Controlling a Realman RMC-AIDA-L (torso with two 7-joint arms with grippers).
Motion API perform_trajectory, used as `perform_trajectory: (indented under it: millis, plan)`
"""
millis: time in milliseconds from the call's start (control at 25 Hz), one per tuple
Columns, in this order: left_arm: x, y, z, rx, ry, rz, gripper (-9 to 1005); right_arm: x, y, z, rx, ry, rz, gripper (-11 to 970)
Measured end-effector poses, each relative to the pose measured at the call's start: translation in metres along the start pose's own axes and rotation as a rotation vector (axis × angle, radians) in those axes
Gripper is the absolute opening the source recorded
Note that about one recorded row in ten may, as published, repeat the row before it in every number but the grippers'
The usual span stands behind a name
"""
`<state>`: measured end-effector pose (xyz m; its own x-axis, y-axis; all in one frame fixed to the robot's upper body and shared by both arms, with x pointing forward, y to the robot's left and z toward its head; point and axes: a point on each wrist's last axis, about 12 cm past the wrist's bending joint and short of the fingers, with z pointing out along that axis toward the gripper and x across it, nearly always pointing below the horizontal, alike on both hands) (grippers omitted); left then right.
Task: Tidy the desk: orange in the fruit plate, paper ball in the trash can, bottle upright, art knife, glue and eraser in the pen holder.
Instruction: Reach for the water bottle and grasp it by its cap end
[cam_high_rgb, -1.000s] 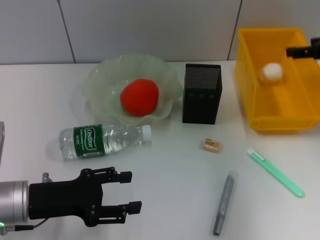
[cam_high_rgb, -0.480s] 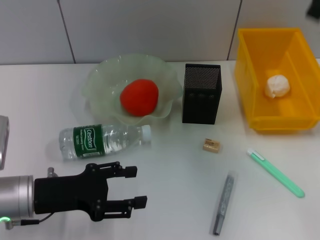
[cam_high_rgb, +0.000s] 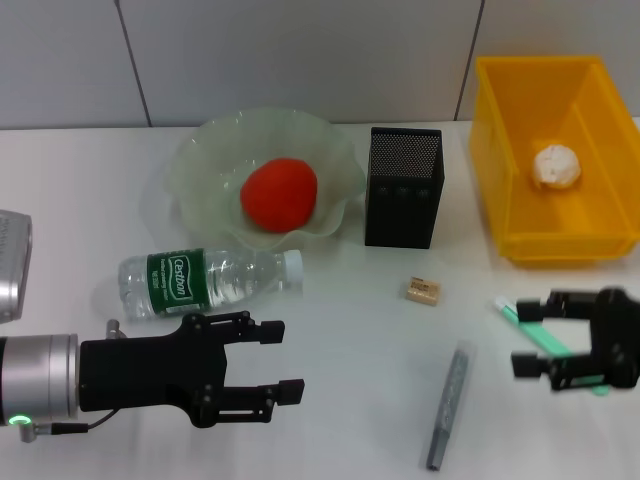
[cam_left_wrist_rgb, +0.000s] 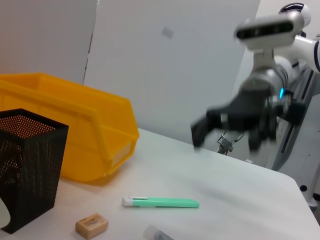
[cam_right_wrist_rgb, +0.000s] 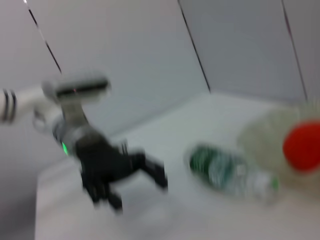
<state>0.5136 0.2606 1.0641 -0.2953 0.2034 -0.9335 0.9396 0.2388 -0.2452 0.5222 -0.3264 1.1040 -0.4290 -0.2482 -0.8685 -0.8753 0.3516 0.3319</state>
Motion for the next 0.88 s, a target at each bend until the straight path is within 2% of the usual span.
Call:
perform_trajectory:
  millis: [240,360,520,720,760,880]
  plan:
    - [-0.005,0.003,0.001,-0.002,0.003,0.014,717,0.017,0.003,0.009,0.04,0.072,-0.008,829]
    - [-0.017,0.009,0.004,-0.007,-0.01,0.042,716,0.019,0.003,0.009,0.042,0.074,-0.004,829]
    - [-0.058,0.029,0.011,-0.026,0.016,0.071,713,0.021,0.004,0.009,0.044,0.078,0.002,829]
    - [-0.105,0.054,0.013,-0.109,0.215,0.112,711,0.023,0.004,0.008,0.043,0.084,0.007,829]
    - [-0.11,0.056,0.011,-0.126,0.243,0.127,710,0.023,0.004,0.008,0.043,0.087,0.008,829]
    - [-0.11,0.056,0.011,-0.126,0.243,0.127,708,0.024,0.004,0.008,0.044,0.095,0.01,829]
